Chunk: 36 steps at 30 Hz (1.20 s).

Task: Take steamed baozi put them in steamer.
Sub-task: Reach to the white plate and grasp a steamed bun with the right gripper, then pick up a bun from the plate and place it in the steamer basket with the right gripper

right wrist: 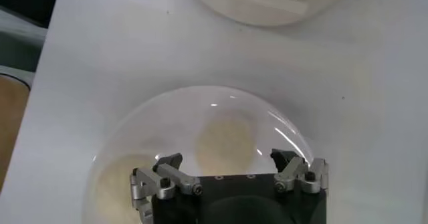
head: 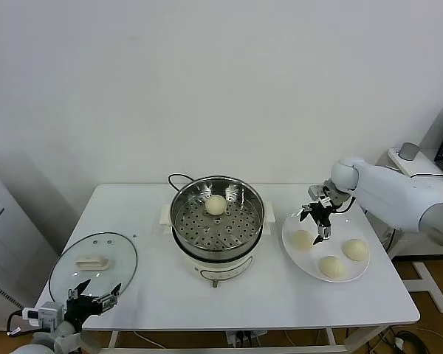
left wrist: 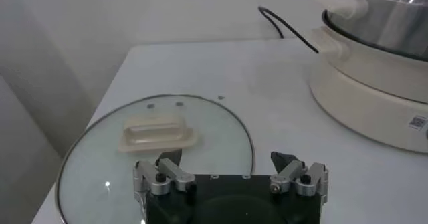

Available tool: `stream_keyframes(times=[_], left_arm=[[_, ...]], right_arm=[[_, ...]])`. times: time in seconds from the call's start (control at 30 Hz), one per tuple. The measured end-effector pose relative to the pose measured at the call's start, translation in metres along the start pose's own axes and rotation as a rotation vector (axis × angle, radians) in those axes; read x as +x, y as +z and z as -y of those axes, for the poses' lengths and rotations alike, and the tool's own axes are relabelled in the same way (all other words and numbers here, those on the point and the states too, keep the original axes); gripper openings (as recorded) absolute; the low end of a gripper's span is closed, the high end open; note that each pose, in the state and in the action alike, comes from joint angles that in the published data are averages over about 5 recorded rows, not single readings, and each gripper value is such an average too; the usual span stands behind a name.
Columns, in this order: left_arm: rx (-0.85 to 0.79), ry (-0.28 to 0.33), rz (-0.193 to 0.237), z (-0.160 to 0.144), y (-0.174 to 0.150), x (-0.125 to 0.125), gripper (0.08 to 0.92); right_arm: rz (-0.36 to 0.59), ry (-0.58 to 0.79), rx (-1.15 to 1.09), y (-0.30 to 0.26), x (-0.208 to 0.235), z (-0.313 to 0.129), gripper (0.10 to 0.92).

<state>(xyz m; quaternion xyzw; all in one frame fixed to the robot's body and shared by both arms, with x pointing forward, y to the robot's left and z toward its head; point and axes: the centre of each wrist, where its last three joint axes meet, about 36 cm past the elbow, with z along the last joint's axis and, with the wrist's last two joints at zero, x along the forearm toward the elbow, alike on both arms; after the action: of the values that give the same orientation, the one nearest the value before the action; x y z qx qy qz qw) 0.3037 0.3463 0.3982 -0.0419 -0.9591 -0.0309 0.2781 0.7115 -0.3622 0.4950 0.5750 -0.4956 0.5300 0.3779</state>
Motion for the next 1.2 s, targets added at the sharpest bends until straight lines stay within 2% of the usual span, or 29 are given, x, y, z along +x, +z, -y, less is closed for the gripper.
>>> stream_keyframes(times=[0.3, 0.4, 0.8, 1.03, 1.2], left_arm=[[0.002, 0.003, -0.004, 0.001, 0.002, 0.001, 0.823], [0.003, 0.005, -0.003, 0.002, 0.002, 0.002, 0.823], [0.003, 0.012, 0.0, 0.004, 0.002, 0.002, 0.823], [0.006, 0.011, -0.002, 0.004, 0.002, 0.003, 0.823], [0.011, 0.003, -0.005, 0.005, 0.003, 0.004, 0.823]], right_arm=[[0.001, 0.013, -0.016, 0.003, -0.024, -0.002, 0.821], [0.002, 0.019, -0.023, 0.004, -0.029, -0.001, 0.797], [0.003, 0.026, -0.051, 0.006, -0.036, 0.002, 0.533], [0.002, 0.013, -0.06, 0.007, -0.026, 0.003, 0.471], [0.001, 0.011, -0.063, 0.004, 0.006, 0.01, 0.467]])
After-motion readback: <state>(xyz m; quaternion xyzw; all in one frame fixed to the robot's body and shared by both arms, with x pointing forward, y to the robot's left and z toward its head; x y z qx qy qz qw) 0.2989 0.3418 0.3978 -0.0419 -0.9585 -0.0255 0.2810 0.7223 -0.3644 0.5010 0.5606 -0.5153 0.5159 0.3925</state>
